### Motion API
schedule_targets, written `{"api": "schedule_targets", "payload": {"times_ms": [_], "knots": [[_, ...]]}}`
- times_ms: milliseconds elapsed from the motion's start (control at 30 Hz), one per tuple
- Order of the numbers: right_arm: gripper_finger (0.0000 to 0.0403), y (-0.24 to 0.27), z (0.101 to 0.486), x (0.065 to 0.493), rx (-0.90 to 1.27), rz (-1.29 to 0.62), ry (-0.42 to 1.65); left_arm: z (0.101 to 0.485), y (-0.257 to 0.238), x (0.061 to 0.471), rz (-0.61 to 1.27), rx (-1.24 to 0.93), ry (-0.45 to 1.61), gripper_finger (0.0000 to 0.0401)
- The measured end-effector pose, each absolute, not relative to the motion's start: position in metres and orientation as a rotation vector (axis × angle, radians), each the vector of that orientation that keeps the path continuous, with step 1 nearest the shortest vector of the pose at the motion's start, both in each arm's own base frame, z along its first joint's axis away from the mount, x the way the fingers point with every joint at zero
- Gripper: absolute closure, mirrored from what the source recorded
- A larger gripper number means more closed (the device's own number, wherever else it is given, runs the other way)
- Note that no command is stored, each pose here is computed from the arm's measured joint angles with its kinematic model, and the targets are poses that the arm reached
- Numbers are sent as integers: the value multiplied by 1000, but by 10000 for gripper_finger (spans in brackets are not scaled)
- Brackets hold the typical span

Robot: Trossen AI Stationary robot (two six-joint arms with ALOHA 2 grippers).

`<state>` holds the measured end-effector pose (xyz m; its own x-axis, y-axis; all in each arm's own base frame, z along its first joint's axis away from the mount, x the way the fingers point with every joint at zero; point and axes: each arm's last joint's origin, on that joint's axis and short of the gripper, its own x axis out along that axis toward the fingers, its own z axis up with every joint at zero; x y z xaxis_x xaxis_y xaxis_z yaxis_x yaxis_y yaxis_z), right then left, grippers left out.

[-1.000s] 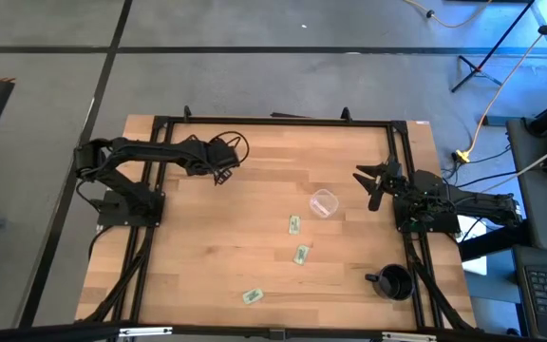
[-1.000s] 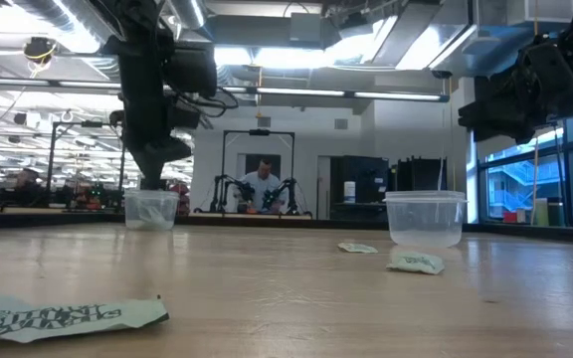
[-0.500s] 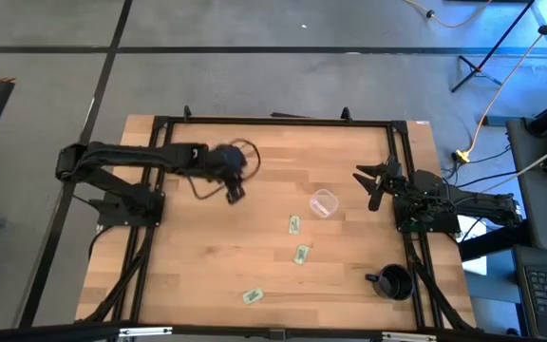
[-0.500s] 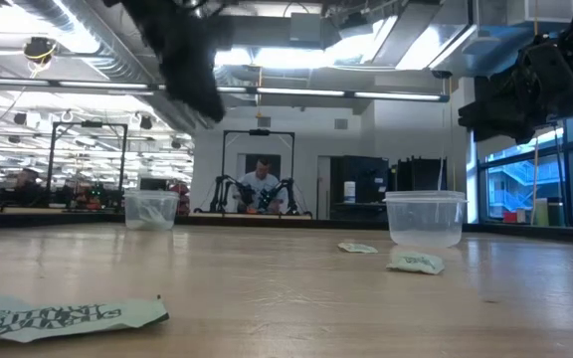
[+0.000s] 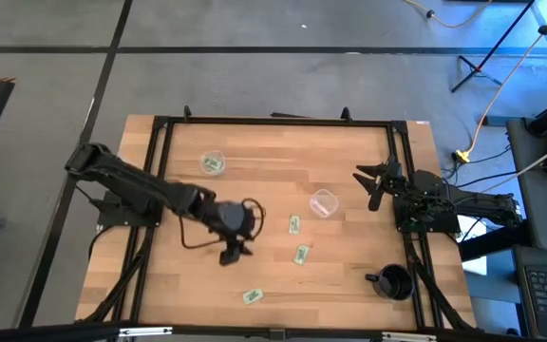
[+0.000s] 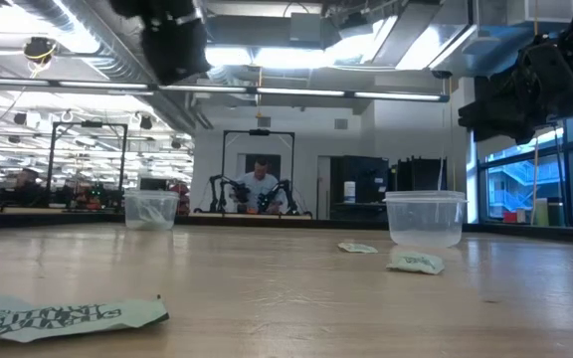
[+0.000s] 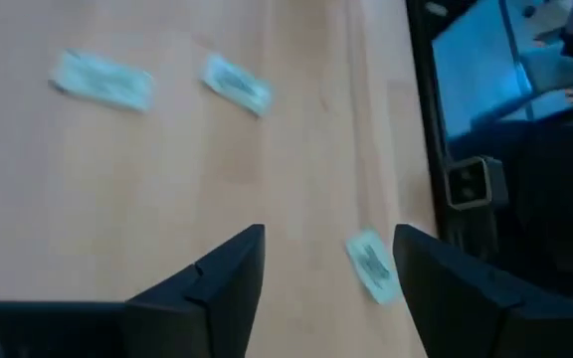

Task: Pick and place Stevia / Truvia into bins
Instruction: Put the green stevia packet into the left white container

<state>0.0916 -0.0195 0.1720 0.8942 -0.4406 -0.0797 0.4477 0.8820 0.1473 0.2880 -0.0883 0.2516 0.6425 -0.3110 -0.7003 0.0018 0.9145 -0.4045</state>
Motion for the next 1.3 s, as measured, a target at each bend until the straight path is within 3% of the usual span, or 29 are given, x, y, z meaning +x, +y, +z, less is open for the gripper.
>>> {"api": "schedule_targets", "payload": {"times_ms": [200,367,567,800,967,1300], "knots": [[251,-19,172,92,164,-463,44,229,-141,288,-285,-405,921,186],[251,-19,172,92,166,-463,43,206,-165,290,-192,-533,979,185],[251,-19,172,92,165,-463,43,178,-183,294,-169,-482,1004,192],[251,-19,172,92,167,-463,43,186,-206,312,-210,-351,985,200],[251,-19,172,92,167,-463,43,194,-219,320,-147,-238,1105,206],[251,-19,172,92,165,-463,44,163,-241,323,-70,-300,1235,208]]}}
